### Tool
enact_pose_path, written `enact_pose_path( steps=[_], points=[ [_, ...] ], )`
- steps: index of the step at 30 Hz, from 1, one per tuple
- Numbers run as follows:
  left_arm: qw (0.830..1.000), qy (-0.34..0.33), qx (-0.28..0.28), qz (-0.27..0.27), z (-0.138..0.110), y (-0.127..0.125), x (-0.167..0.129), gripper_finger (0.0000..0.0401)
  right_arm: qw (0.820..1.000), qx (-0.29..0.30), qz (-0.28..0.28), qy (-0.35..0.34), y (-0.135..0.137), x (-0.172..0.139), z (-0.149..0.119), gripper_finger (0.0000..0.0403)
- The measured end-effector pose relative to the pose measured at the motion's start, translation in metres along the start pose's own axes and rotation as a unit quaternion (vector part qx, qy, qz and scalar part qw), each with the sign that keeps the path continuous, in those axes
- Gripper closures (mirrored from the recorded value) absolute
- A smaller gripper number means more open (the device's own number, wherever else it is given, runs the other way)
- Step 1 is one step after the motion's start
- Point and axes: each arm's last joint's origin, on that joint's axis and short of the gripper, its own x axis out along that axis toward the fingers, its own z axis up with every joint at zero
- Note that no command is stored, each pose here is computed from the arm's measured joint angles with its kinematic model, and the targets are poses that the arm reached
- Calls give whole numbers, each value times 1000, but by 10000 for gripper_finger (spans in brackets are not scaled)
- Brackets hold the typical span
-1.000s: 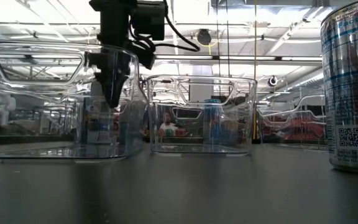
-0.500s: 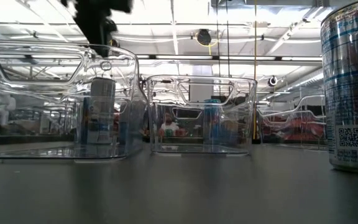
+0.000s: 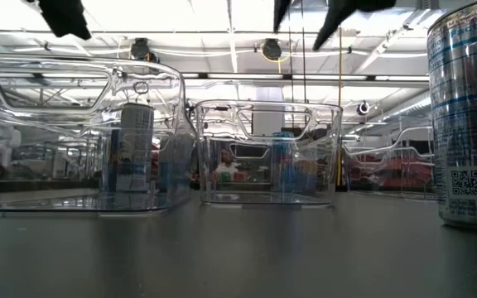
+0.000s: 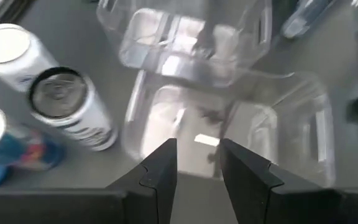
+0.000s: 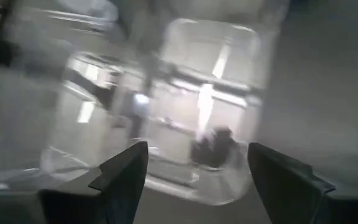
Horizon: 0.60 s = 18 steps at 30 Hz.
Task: Sort soda cans
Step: Adjust the middle transparent bin
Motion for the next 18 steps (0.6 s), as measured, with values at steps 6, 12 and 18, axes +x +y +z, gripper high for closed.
enact_pose_path(
  steps=[6, 12, 18],
  points=[
    [999, -36, -16, -36, -12, -12, 8, 270, 997, -13, -60, 43, -16, 23, 51, 151],
    [998, -43, -16, -51, -17, -27, 22, 270, 988, -43, -72, 132, -33, 73, 66, 161],
    [998, -43, -38, -38, -21, -34, 25, 270, 985, -47, -85, 143, -53, 107, 84, 165]
  ],
)
